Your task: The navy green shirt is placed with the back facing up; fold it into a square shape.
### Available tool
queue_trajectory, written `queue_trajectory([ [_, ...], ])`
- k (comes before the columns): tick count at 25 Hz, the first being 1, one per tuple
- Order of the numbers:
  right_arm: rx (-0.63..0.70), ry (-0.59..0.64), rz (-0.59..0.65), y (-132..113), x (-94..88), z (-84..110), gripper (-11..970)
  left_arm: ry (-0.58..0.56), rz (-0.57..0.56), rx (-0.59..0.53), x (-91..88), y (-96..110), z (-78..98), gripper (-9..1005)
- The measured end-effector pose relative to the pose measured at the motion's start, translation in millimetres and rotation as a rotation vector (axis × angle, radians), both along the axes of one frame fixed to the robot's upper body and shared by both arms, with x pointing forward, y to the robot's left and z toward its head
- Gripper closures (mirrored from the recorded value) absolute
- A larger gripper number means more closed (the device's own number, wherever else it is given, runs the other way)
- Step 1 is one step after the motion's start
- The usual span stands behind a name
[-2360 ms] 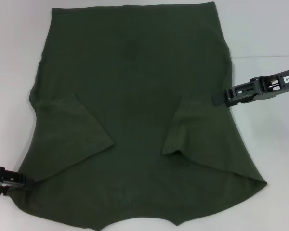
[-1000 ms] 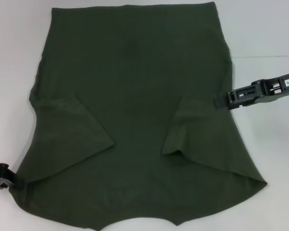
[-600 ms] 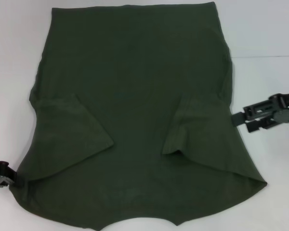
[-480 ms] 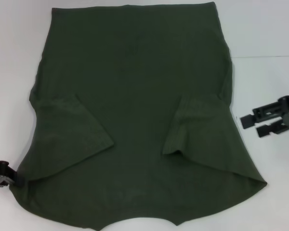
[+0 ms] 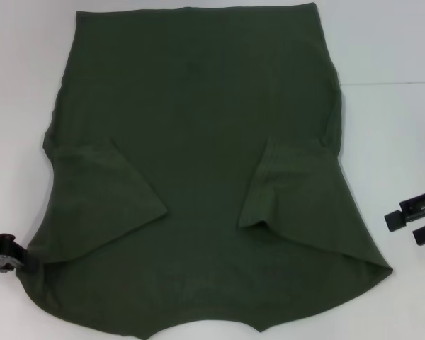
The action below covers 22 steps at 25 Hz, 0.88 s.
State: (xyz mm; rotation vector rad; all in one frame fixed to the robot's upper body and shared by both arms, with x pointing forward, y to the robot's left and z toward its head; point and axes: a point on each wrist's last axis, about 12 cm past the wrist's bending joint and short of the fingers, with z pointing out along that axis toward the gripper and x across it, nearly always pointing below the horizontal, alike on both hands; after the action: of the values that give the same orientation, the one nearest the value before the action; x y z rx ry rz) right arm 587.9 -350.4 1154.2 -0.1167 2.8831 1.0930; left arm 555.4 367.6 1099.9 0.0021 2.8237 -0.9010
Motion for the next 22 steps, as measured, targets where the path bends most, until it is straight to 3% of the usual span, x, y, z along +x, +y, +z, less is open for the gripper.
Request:
queue_trajectory([
  [22,-0.060,0.001,-0.029,6,-10.4,-43.3,50,-0.002,-0.001,0.000,1.9,-1,0.2,981],
])
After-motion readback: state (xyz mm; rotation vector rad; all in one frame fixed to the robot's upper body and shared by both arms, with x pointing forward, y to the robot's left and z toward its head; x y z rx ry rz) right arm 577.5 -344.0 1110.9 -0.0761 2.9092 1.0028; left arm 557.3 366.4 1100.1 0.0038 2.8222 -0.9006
